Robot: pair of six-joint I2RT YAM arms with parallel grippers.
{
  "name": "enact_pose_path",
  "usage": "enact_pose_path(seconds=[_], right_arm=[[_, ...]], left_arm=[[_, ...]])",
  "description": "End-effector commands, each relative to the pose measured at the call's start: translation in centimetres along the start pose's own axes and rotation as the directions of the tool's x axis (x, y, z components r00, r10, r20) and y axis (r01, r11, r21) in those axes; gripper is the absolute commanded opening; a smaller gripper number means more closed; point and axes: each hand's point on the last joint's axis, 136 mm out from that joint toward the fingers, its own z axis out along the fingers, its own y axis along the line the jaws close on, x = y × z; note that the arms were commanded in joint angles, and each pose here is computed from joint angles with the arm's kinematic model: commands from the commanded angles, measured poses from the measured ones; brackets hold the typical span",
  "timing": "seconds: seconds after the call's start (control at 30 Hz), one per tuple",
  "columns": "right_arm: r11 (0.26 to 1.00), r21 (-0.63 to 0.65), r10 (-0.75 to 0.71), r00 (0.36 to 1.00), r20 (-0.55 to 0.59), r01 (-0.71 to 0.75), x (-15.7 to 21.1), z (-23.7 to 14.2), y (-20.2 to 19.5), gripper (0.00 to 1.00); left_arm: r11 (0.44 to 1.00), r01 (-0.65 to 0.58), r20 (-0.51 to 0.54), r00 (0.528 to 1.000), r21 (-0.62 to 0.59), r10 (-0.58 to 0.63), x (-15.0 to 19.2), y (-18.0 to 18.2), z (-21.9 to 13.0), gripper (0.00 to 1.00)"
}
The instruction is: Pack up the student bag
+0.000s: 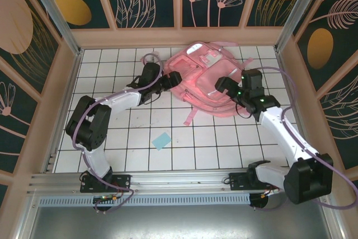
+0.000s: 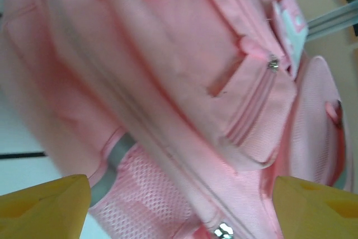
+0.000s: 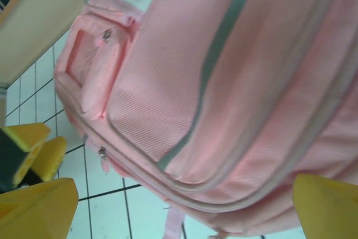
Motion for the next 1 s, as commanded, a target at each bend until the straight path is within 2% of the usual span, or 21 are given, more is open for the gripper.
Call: enact_pose_path(seconds=[0.0, 0.2, 0.37, 0.4, 0.43, 0.53, 0.57, 0.6, 0.8, 0.97], right_arm=[[0.999, -0.049, -0.008, 0.999, 0.043, 0.010, -0.9, 0.7, 3.0, 0.94], [0.998, -0.063, -0.027, 0.998, 0.048, 0.030, 0.2, 1.4, 4.6, 0.86], [0.994, -0.109, -0.029, 0.999, 0.017, 0.031, 1.9, 1.8, 6.3, 0.84], [0.991, -0.132, -0.027, 1.000, 0.003, 0.028, 2.6, 2.0, 6.9, 0.82], [0.988, -0.151, -0.017, 1.000, -0.014, 0.014, 3.3, 2.2, 7.4, 0.80], [0.982, -0.190, -0.003, 0.997, -0.080, -0.012, 5.6, 3.4, 8.6, 0.68], [0.979, -0.202, -0.005, 0.996, -0.089, -0.013, 6.1, 3.6, 9.1, 0.67], [0.975, -0.222, -0.012, 0.995, -0.098, -0.010, 6.8, 3.9, 9.7, 0.64], [0.956, -0.292, -0.018, 0.989, -0.144, -0.025, 9.3, 5.9, 12.5, 0.58], [0.965, -0.261, -0.010, 0.984, -0.177, -0.038, 10.6, 8.4, 12.2, 0.54]], left_arm=[[0.996, 0.033, 0.049, 0.998, 0.078, -0.037, -1.4, -1.4, 0.8, 0.82], [0.993, 0.080, 0.033, 0.996, 0.082, -0.083, -1.2, -0.4, 3.5, 0.75], [0.986, 0.139, -0.003, 0.990, 0.088, -0.139, -0.5, 0.4, 6.3, 0.66], [0.984, 0.153, -0.009, 0.988, 0.095, -0.153, -0.3, 0.6, 6.7, 0.57], [0.981, 0.163, -0.008, 0.987, 0.109, -0.163, -0.3, 0.5, 6.9, 0.43], [0.971, 0.186, -0.009, 0.982, 0.151, -0.187, -0.4, -0.2, 6.8, 0.12], [0.967, 0.195, -0.010, 0.981, 0.165, -0.196, -0.5, -0.4, 6.6, 0.04], [0.960, 0.206, -0.012, 0.978, 0.188, -0.207, -0.6, -1.0, 6.1, 0.00], [0.902, 0.282, -0.031, 0.957, 0.327, -0.287, -1.1, -4.7, 2.7, 0.00], [0.868, 0.297, -0.036, 0.950, 0.399, -0.309, -1.4, -7.7, 0.7, 0.00]])
